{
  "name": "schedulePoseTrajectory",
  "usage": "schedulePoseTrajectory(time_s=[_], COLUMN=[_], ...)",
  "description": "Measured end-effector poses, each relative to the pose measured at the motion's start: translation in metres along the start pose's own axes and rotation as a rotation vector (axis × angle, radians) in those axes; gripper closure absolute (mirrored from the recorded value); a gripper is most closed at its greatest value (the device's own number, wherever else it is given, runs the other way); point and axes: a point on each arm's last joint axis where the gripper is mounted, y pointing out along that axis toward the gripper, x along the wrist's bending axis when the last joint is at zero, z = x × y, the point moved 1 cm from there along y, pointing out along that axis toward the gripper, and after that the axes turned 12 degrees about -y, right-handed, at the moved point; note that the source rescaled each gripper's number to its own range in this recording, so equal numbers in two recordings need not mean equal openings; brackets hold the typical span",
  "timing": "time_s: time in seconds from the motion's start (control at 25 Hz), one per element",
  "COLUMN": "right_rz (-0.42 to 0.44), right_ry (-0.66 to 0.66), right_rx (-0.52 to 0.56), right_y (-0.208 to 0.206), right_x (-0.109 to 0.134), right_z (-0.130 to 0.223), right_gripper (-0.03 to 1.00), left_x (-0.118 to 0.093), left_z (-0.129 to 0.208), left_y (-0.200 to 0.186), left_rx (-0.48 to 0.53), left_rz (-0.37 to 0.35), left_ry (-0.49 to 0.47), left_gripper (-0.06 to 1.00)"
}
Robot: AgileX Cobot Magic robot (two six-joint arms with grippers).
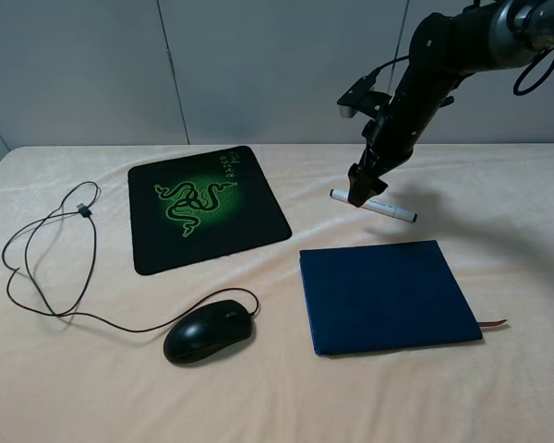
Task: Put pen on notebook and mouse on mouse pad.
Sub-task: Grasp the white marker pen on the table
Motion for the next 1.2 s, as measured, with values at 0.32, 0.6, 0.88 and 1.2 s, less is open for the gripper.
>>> schedulePoseTrajectory(time_s=[0.32, 0.6, 0.88, 1.2], right_rz=[0.029, 0.013, -0.03, -0.018], right_ry=[-0.033, -0.005, 0.026, 0.035], right_rx=[-0.014, -0.005, 0.0, -0.003], right_y=[-0.002, 0.01, 0.03, 0.045], right_x=[-0.011, -0.015, -0.012, -0.013], right_z=[0.008, 0.017, 0.021, 0.023], right_gripper=[-0.03, -0.03, -0.03, -0.03], left_x=[0.0, 0.0, 0.0, 0.0], left_z=[0.0, 0.0, 0.0, 0.0], left_y=[0.0, 0.0, 0.0, 0.0], left_rx=[0.0, 0.0, 0.0, 0.0], left_rz=[0.0, 0.0, 0.0, 0.0], left_ry=[0.0, 0.0, 0.0, 0.0], left_gripper=[-0.06, -0.06, -0.06, -0.06])
